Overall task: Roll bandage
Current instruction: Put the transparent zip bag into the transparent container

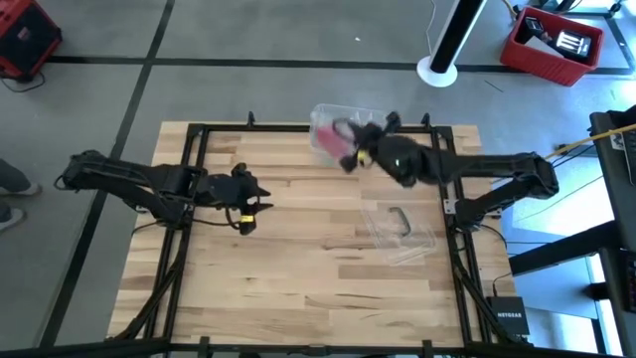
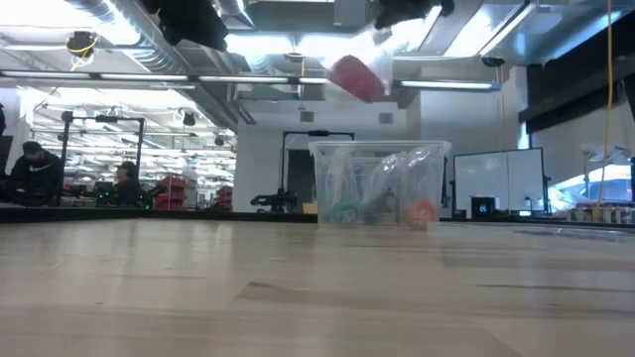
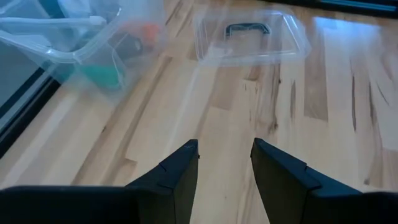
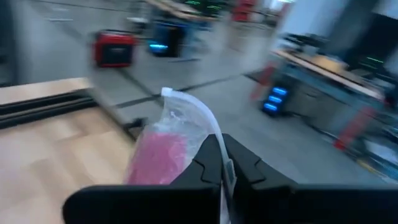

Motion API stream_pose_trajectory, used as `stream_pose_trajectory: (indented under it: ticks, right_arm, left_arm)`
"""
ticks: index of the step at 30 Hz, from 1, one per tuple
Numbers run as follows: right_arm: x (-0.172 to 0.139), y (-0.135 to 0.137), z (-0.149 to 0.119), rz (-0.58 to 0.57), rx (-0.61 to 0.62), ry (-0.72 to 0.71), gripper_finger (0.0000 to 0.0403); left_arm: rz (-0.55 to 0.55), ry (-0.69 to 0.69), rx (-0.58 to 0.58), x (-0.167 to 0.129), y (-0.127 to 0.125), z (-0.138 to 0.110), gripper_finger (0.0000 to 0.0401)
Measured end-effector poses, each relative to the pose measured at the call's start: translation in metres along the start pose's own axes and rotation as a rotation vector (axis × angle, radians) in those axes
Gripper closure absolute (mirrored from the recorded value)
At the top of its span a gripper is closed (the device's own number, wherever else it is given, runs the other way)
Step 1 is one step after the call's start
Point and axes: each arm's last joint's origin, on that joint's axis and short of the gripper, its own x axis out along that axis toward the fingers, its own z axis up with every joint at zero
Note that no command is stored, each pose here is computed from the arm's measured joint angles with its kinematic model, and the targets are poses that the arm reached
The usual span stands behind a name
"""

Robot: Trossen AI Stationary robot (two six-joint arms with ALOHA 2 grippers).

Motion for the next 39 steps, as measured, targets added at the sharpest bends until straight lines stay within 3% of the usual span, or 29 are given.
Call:
stream_pose_trajectory:
  ticks: [4, 11, 15, 30, 39]
  right_arm:
    - [0.025, -0.027, -0.006, -0.155, 0.037, 0.021, 0.0400]
    - [0.070, -0.038, -0.052, -0.217, 0.163, 0.018, 0.0400]
    - [0.085, -0.030, -0.075, -0.213, 0.191, 0.030, 0.0400]
    - [0.118, 0.004, -0.122, -0.209, 0.411, 0.133, 0.0400]
    - [0.118, 0.014, -0.143, -0.126, 0.318, 0.294, 0.0387]
  left_arm:
    - [-0.010, 0.010, 0.015, 0.001, -0.004, -0.001, 0.0260]
    - [-0.028, 0.014, 0.030, 0.001, -0.009, -0.003, 0.0260]
    - [-0.035, 0.013, 0.034, 0.000, -0.010, -0.003, 0.0260]
    - [-0.034, 0.016, 0.009, 0.000, -0.010, -0.003, 0.0260]
    - [-0.028, 0.035, 0.031, 0.006, -0.012, -0.005, 0.0260]
